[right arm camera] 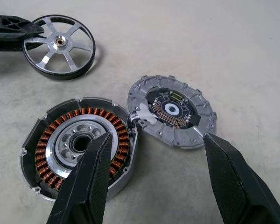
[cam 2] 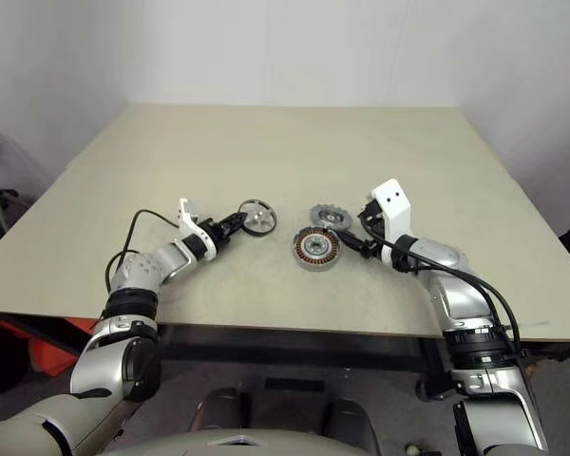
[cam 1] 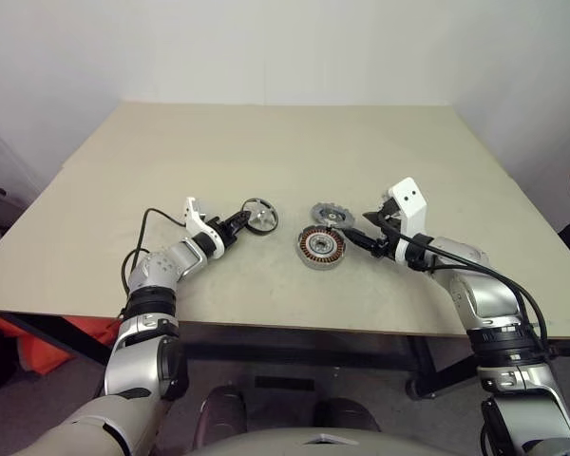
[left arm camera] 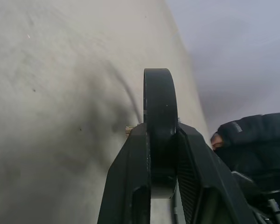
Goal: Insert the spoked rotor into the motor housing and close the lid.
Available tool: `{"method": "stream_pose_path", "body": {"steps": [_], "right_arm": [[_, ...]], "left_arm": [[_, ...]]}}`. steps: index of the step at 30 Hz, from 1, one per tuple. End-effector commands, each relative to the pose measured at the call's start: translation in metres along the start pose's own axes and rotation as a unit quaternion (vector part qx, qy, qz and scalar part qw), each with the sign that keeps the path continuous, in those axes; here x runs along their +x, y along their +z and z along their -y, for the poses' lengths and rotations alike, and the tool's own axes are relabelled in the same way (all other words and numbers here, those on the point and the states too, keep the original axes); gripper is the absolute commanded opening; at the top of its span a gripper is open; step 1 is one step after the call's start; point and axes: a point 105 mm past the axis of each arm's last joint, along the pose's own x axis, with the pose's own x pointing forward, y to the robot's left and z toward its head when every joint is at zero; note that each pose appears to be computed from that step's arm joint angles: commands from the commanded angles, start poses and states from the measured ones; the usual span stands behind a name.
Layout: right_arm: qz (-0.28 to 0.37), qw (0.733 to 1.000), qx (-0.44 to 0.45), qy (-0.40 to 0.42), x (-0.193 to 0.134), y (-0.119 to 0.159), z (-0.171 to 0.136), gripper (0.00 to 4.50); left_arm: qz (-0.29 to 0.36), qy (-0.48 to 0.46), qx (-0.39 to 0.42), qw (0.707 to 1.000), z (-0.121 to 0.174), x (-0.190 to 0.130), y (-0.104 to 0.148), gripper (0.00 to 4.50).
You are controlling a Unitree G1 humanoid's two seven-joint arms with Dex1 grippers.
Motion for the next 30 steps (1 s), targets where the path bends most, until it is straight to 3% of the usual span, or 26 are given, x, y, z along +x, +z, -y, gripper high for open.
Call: {"method": "stream_pose_path", "body": {"steps": [1,5,12,24,30], "right_arm": [[0.025,0.999,-0.017,-0.02,-0.006,0.017,0.011,3.48],[0.019,0.999,-0.019,-0.03,-0.014,0.015,0.019,3.48],[0.003,0.999,-0.032,-0.024,-0.035,0.008,0.018,3.48],[-0.002,0.998,-0.039,0.057,-0.06,-0.003,-0.013,3.48],[-0.003,0.998,-0.038,0.054,-0.064,-0.004,-0.017,3.48]], "left_arm": [[0.017,-0.06,-0.028,0.998,0.027,0.001,0.01,0.42],[0.013,-0.134,-0.089,0.987,0.057,0.001,0.009,0.42],[-0.063,-0.169,-0.107,0.978,0.083,0.005,-0.023,0.42],[-0.155,-0.14,-0.106,0.972,0.081,0.03,-0.064,0.42],[-0.19,-0.143,-0.108,0.965,0.082,0.035,-0.081,0.42]]}}
